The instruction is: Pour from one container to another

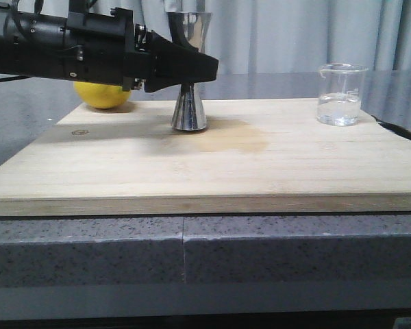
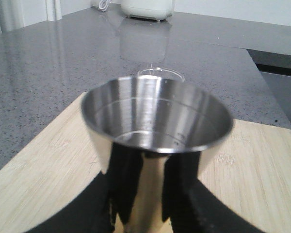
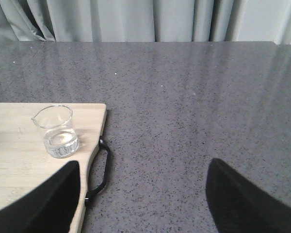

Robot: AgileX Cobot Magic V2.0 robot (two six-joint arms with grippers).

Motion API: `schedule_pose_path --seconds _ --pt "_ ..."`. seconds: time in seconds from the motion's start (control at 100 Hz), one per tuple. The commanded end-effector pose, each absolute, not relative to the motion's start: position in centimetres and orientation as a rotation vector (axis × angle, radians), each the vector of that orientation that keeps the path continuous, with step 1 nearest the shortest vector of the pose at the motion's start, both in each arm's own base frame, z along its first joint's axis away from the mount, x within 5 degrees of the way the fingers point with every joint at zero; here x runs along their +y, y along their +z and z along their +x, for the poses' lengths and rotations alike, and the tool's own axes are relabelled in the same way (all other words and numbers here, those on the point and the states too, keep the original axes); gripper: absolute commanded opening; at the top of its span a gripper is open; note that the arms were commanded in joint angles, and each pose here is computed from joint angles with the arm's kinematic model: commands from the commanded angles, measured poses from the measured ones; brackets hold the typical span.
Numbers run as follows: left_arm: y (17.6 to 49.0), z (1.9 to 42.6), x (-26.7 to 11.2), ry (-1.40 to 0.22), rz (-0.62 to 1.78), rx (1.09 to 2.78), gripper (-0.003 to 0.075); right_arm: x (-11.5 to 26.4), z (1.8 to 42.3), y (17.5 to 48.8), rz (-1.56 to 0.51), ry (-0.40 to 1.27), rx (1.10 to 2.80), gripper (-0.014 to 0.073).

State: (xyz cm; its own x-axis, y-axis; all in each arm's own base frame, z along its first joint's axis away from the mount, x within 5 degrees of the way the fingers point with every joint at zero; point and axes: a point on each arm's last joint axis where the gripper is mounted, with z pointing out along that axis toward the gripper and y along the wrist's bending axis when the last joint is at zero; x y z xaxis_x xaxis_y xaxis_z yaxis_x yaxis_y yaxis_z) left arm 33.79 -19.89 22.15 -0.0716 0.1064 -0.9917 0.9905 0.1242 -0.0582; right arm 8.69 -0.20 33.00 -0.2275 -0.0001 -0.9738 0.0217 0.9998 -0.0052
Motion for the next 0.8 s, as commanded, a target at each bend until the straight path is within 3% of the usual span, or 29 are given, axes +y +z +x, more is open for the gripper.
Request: schedule_pose_path --seconds 0.0,0.79 --pt "25.9 33.1 -20.2 -1.207 1.103 1.222 0.0206 -0.3 8.9 34.7 0.012 -0.035 1.706 0.0495" --pt "28.3 32.2 -19.9 -1.175 1.117 1.159 0.0206 -0.3 8.8 34.6 0.012 -0.035 1.712 0.0495"
